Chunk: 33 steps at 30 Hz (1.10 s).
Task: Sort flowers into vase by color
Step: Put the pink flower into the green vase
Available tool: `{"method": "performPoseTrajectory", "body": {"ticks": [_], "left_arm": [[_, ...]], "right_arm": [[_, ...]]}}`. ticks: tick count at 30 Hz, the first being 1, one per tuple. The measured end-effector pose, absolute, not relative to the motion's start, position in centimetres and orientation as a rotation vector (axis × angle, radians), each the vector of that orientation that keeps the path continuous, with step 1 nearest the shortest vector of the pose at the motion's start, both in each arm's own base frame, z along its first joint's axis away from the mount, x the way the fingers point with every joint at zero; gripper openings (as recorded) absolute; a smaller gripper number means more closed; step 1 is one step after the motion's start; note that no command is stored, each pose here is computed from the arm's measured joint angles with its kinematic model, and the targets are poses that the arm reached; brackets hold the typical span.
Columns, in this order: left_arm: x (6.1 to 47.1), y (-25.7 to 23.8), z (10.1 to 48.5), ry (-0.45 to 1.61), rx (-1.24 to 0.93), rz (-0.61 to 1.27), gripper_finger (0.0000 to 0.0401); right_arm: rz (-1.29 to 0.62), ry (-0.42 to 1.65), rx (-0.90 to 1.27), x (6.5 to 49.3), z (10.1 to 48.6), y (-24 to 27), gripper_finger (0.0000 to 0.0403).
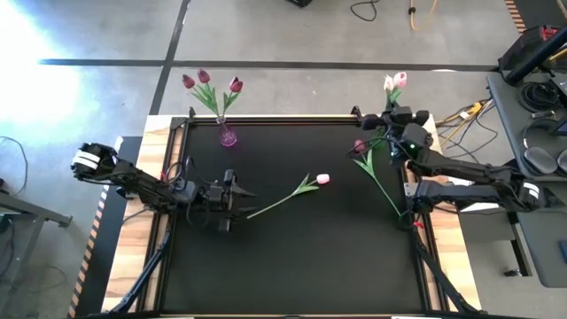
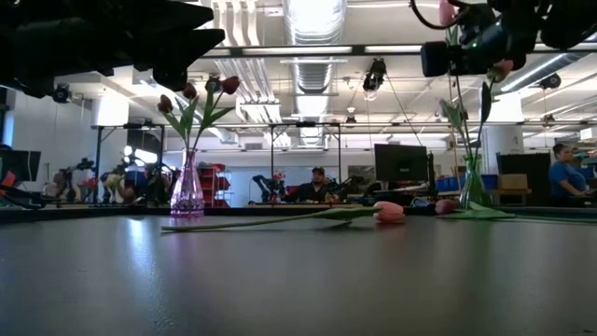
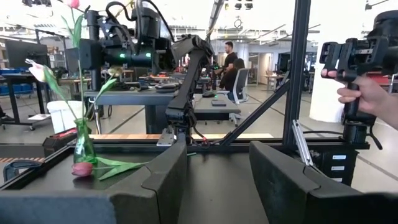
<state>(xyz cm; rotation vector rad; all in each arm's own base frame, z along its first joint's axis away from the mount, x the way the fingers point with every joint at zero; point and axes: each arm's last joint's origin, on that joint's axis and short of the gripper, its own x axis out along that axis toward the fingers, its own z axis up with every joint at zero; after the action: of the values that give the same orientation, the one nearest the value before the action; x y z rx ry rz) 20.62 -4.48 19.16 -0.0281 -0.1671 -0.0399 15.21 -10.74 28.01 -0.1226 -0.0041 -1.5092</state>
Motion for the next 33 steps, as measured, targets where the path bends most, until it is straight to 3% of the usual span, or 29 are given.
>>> {"method": "performPoseTrajectory", "body": {"ticks": [21,33], "left_arm": [[20.6,-4.5,19.2,-0.167,-0.028,-0.040,0.0162],[20.6,-4.5,19.2,-0.167,-0.028,-0.040,0.0162]], "right_arm": [[-1.591,0.060,-0.180,15.5,29.1,-11.5,0.0016],[-1.587,0.092,-0.160,15.6,28.7,-11.6,0.0107]]}}
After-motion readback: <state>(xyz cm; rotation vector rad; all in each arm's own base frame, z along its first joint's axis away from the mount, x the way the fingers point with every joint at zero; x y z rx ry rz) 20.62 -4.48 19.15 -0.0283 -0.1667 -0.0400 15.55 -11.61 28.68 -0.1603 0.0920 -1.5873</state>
